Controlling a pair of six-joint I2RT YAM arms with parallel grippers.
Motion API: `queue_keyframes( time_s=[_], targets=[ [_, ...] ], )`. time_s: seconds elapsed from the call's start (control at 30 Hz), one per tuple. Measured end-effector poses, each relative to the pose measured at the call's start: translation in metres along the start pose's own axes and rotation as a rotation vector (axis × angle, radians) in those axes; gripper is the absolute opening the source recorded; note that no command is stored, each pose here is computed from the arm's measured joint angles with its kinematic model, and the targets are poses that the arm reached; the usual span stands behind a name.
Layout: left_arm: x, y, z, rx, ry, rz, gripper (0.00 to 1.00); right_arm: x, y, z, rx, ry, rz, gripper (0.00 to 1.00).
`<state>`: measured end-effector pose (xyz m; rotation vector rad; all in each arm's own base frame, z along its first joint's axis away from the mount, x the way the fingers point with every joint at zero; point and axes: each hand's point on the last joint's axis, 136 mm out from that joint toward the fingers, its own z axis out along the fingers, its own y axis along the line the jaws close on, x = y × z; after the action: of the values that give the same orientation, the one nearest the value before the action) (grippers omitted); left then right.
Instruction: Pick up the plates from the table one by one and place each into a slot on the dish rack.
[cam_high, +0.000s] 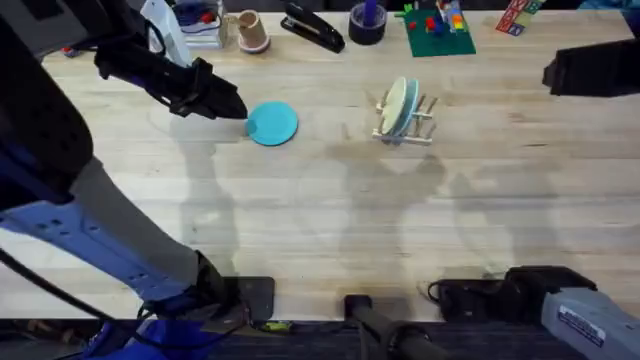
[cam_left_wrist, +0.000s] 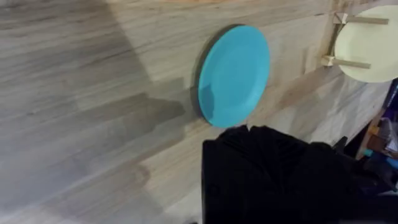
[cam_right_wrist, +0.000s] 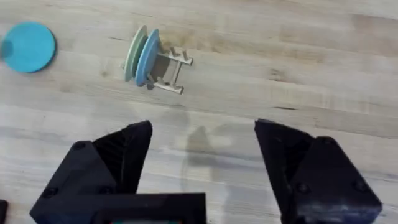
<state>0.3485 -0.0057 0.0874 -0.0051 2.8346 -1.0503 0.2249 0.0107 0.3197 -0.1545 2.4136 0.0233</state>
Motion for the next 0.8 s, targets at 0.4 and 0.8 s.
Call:
queue_keyframes(
  time_s=[0.4, 0.8],
  targets=[
    [-0.011, 0.018, 0.019, 0.015, -0.007, 0.0, 0.041, 0.0, 0.0, 0.0, 0.0, 0.0, 0.0, 0.995],
    [-0.015, 0.036, 0.046, 0.09, 0.005, -0.065, 0.04, 0.0, 0.0, 0.0, 0.0, 0.0, 0.0, 0.995]
  ],
)
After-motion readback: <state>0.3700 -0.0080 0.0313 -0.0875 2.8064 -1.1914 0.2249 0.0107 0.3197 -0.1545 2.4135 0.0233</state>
